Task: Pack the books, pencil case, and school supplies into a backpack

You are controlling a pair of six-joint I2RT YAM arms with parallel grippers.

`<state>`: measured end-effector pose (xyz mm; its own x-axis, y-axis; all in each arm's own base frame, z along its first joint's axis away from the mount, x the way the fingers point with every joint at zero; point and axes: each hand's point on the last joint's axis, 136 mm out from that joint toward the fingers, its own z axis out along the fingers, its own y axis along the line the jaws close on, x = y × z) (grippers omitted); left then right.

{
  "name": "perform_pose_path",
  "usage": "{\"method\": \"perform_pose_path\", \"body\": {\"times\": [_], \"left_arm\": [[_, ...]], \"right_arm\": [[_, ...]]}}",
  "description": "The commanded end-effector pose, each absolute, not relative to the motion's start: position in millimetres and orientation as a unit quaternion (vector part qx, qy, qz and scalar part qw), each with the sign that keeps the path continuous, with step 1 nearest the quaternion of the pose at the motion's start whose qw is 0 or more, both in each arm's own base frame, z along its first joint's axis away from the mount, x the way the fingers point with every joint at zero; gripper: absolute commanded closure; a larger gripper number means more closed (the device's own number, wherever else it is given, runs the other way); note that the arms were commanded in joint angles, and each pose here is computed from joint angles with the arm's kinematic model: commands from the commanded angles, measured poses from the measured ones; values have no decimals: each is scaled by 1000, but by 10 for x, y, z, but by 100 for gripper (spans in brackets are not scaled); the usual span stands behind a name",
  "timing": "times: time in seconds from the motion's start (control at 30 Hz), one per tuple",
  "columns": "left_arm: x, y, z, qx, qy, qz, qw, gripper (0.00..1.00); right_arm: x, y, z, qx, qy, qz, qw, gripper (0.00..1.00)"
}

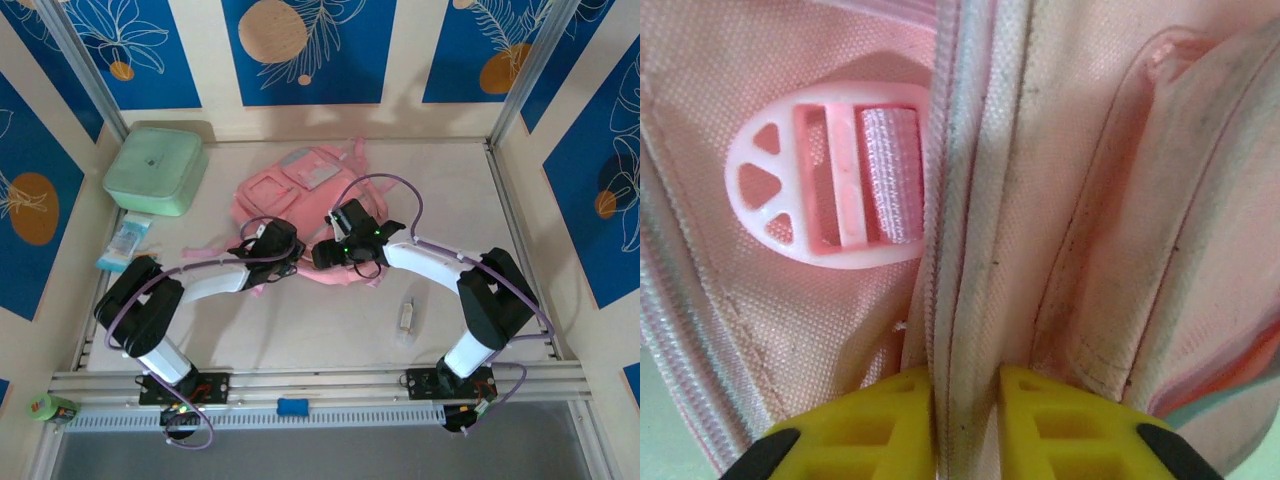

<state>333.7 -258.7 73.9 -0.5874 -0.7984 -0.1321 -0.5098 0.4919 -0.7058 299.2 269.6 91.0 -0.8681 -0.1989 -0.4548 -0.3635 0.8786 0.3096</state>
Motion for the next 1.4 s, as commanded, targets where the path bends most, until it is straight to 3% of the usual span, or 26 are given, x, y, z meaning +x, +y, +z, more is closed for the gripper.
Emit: {"method": "perform_pose_path", "body": {"times": [0.0, 0.13, 0.23, 0.33, 0.57, 1.0, 1.37], "left_arm": [[3300, -2613, 761, -408, 828, -305, 235, 83], [3231, -2541, 683, -424, 824, -298, 231, 84], [3217, -2596, 645, -426, 822, -302, 226, 77], [3265, -2626, 631, -427, 822, -300, 230, 76], [3341, -2664, 693, -426, 816, -309, 239, 99], [3479, -2636, 1458, -444, 748, -412, 271, 100], [3543, -2737, 1793, -429, 733, -453, 269, 100]], "right_arm": [[3121, 2729, 1109, -140, 933, 215, 252, 28], [3131, 2699, 1114, -138, 933, 214, 254, 28], [3127, 2691, 1113, -136, 933, 214, 255, 28], [3134, 2682, 1116, -134, 933, 214, 257, 28], [3116, 2627, 1092, -134, 935, 202, 258, 28], [2843, 2593, 1115, -163, 932, 210, 246, 28], [2557, 2732, 943, -176, 937, 196, 230, 30]]}}
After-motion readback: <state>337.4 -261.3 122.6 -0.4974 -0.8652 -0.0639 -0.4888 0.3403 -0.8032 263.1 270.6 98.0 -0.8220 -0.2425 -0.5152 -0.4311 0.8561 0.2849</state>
